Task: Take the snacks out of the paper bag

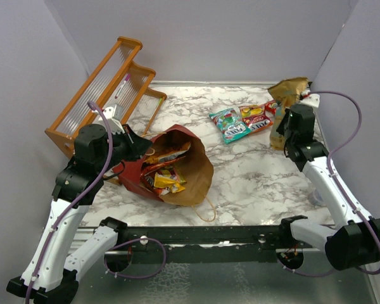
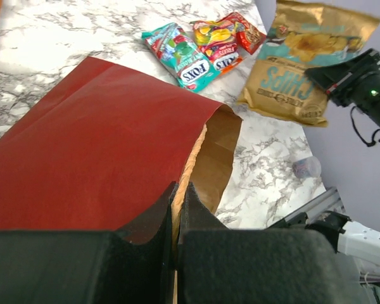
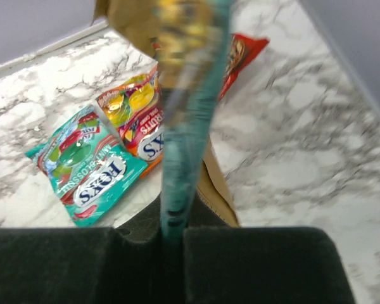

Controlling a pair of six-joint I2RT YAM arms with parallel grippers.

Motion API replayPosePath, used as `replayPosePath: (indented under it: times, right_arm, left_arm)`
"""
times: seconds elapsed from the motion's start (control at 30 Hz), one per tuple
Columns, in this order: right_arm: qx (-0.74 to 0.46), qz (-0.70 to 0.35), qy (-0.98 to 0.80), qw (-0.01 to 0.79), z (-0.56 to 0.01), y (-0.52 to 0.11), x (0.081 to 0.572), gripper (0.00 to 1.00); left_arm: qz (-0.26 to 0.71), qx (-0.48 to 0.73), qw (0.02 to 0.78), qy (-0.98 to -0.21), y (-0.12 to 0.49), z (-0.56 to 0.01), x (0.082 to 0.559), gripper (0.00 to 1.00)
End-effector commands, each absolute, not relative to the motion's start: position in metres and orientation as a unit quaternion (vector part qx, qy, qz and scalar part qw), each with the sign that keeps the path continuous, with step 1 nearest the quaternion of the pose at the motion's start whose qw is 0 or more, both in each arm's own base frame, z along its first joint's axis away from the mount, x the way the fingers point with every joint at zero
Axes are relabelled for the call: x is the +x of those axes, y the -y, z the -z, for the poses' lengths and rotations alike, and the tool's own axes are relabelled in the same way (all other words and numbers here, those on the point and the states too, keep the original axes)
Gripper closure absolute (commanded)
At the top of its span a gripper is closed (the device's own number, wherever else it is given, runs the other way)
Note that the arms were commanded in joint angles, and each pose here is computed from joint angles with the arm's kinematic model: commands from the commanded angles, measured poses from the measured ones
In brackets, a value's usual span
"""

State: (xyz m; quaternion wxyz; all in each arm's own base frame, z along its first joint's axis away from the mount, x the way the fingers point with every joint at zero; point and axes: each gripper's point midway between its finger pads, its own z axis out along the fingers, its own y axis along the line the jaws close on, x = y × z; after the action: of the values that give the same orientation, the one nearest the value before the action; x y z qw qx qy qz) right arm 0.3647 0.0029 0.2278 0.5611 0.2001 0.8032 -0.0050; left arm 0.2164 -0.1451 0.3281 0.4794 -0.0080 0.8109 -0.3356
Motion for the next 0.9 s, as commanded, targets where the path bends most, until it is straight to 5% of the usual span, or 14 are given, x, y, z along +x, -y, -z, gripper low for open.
replayPosePath:
  times: [0.0,0.33,0.87]
  right_arm:
    - [0.316,-0.113,-0.752,0.567,-0.236,0.003,0.365,0.99]
    - [0.455,-0.176,-0.704,0.516,-0.170,0.037,0.356,0.99]
    - [0.532,-0.093,-0.690,0.483,-0.095,0.087,0.330,0.99]
  left_arm:
    - [0.375,0.027,0.488,-0.788,0.157,-0.340,0.207,1.00]
    - [0.382,0.039,0.486,-0.785,0.159,-0.340,0.202,1.00]
    - [0.387,0.091,0.483,-0.780,0.165,-0.331,0.190,1.00]
